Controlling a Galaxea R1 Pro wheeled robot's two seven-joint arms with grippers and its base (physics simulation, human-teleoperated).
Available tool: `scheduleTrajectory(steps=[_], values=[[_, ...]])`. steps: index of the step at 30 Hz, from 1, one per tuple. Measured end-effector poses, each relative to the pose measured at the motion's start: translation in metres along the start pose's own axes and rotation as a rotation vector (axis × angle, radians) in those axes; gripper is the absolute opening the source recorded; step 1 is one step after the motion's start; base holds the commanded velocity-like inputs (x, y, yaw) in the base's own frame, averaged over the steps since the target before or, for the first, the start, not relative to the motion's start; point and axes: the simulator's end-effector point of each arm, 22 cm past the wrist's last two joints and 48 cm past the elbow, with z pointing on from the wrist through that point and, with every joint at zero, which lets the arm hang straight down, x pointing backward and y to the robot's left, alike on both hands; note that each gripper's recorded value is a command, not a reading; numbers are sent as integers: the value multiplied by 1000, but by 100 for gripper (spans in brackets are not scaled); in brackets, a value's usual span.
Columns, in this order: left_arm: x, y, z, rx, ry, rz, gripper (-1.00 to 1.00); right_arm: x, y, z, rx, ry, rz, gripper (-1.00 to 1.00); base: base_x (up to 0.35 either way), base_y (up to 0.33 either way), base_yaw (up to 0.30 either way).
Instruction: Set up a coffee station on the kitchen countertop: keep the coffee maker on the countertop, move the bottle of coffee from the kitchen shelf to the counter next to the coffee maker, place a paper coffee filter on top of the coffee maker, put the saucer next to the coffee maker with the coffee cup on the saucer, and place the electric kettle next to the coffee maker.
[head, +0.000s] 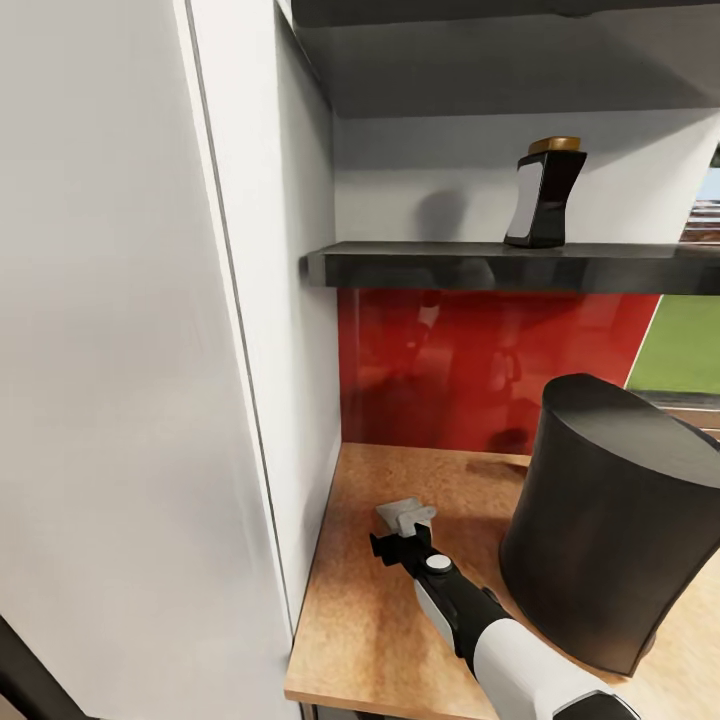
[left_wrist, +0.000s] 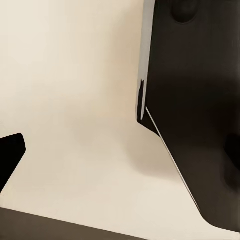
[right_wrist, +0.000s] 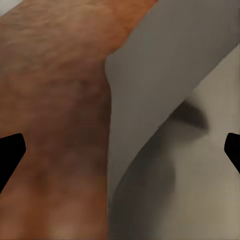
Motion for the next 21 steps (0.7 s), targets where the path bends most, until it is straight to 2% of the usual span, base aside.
scheduleTrajectory(steps=[15, 16, 21], values=[[0, 0, 0, -1, 2, -1, 100, 1, 0, 0, 1, 2, -2, 100, 34, 0, 0], [0, 0, 0, -1, 2, -1, 100, 1, 0, 0, 1, 2, -2, -100, 2, 0, 0], [0, 0, 0, -1, 1, 0, 100, 0, 0, 0, 1, 0, -7, -100, 0, 0, 0]])
